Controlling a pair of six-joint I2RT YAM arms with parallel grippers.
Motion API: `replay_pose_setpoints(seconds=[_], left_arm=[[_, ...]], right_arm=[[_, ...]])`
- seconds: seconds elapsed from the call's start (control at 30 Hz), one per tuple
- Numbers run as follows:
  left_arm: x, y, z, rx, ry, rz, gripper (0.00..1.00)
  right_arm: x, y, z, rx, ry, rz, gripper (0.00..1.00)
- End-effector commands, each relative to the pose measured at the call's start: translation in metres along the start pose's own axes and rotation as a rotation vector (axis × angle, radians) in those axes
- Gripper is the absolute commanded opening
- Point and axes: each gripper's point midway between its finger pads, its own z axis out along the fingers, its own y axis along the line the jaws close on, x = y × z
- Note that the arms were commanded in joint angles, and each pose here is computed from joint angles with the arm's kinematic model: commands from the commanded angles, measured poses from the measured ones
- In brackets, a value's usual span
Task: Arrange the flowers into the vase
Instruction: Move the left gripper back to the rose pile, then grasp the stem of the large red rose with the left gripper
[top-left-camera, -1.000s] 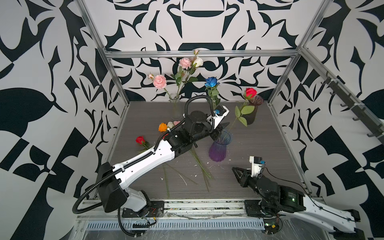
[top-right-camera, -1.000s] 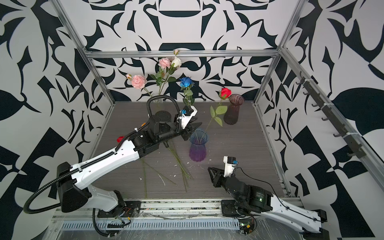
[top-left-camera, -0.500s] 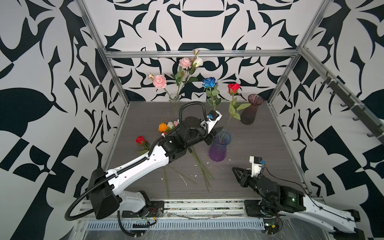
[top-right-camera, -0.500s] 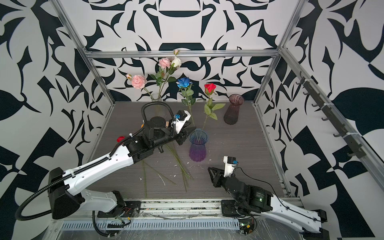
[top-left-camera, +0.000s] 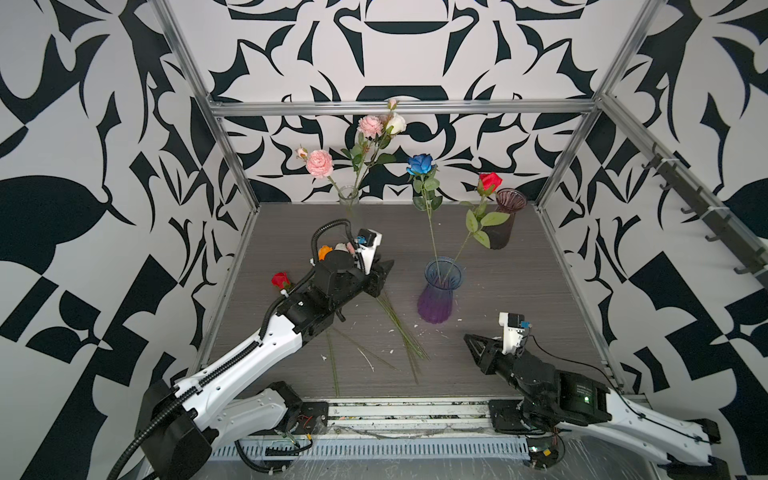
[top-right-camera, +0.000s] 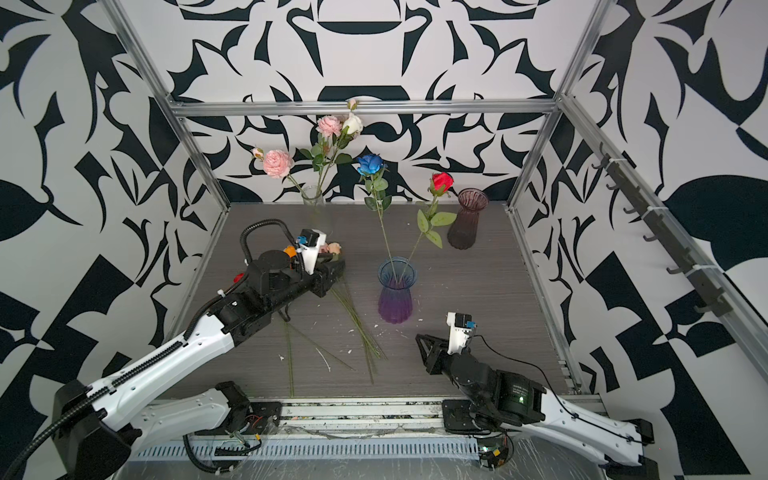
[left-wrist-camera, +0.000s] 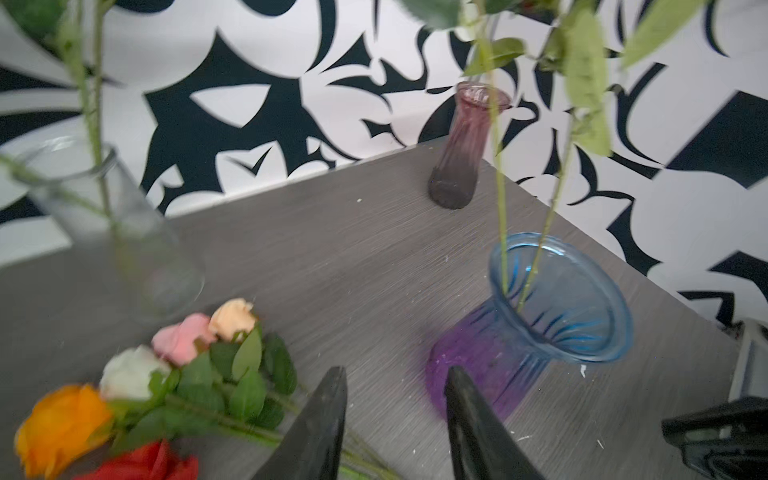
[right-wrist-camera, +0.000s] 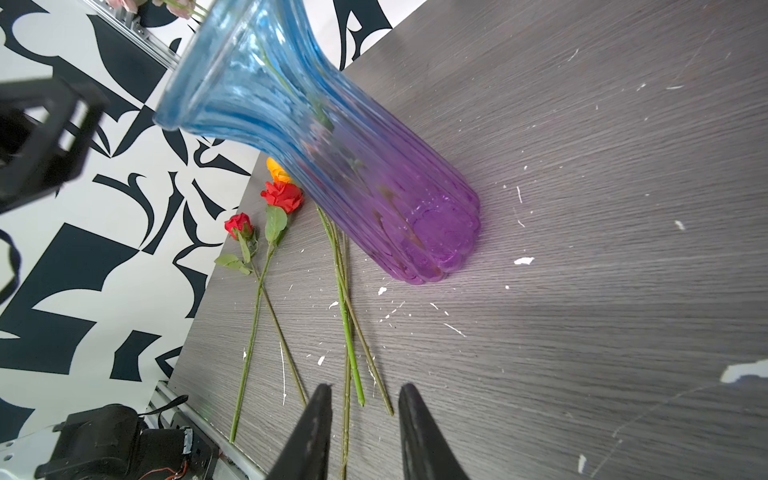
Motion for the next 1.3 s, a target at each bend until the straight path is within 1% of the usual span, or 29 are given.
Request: replay_pose_setpoints(seconds=[0.0,0.1,0.17,0.3,0.4,0.57,0.73,0.8,1.0,1.13,1.27], left_arm=[[0.038,0.05,-0.01,-0.164,0.141,-0.178,0.43],[0.067,0.086,-0.016,-0.278,0.26,-0.277,0.43],[0.083,0.101,-0.018,-0.331,0.323,-0.303,0.43],[0.112,0.115,-0.018,-0.408,0.414,-0.294,0.44],[0.132,0.124,-0.017,-0.46,0.462,-0.32,0.44],[0.165,0.128,-0.011,-0.472,0.529,-0.381,0.44],[0.169,0.131,-0.011,-0.483,0.548,-0.399,0.44],[0.18,0.134,-0.009,-0.502,0.591,-0.414,0.44],[0.195,0.14,-0.012,-0.539,0.663,-0.464,0.44],[0.198,0.145,-0.014,-0.559,0.667,-0.483,0.43],[0.206,0.153,-0.016,-0.56,0.675,-0.545,0.43]], right_arm=[[-0.006,0.002,-0.002,-0.001,-0.027,0.014,0.32],[-0.006,0.001,-0.001,0.0,-0.027,0.014,0.31],[-0.006,0.001,-0.001,-0.001,-0.027,0.016,0.31],[-0.006,0.001,-0.002,-0.002,-0.028,0.016,0.32],[-0.006,0.001,-0.002,-0.001,-0.03,0.017,0.31],[-0.006,0.0,-0.002,0.0,-0.028,0.018,0.31],[-0.006,0.0,-0.002,0.002,-0.03,0.018,0.32],[-0.006,0.0,-0.002,0.001,-0.029,0.018,0.32],[-0.006,0.0,-0.002,0.003,-0.029,0.02,0.32],[-0.006,-0.001,-0.001,0.003,-0.03,0.02,0.32],[-0.006,0.0,-0.002,0.003,-0.03,0.021,0.32]])
